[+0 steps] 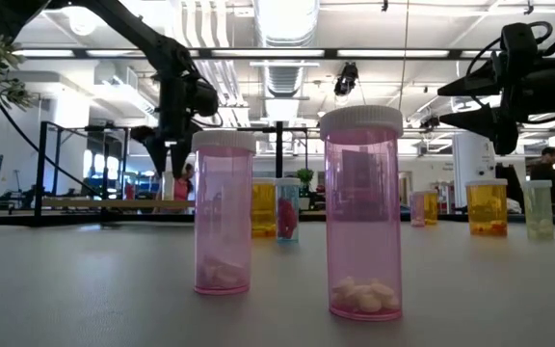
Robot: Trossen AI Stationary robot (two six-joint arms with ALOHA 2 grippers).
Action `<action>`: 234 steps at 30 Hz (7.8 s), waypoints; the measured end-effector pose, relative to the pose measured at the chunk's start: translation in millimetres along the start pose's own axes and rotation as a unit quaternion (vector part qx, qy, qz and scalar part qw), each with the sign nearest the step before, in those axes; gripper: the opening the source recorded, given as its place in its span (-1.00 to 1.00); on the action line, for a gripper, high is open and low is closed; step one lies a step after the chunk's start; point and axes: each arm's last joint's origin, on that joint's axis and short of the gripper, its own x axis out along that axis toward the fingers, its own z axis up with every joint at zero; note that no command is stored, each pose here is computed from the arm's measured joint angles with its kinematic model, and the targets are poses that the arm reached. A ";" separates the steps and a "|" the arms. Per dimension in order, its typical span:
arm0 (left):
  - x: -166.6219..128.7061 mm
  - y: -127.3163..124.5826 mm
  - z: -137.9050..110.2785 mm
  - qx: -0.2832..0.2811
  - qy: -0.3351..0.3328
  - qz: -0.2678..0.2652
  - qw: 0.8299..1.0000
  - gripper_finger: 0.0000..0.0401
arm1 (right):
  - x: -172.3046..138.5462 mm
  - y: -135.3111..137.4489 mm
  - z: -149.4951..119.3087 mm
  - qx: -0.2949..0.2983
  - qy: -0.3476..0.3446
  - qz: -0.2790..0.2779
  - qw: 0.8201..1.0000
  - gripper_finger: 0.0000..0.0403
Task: Pick and place medicine bottles onto shelf by color
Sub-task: Put the left yellow pill bottle on the shelf, then move the bottom left orange pill bottle to the middle of the table
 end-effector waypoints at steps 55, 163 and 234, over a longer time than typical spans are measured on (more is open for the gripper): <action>-145.7 6.5 -199.6 0.066 -0.483 -0.168 0.857 -0.04 | 0.0 0.0 0.0 0.000 0.000 0.000 1.000 0.22; -115.1 -25.1 -189.8 0.083 -0.629 -0.468 0.615 -0.04 | -14.9 26.1 64.5 0.120 -0.250 0.059 0.959 0.22; -157.6 22.8 -263.6 0.258 -0.570 -0.650 0.432 -0.04 | 253.0 206.7 2.8 -0.192 0.477 -0.015 0.858 0.34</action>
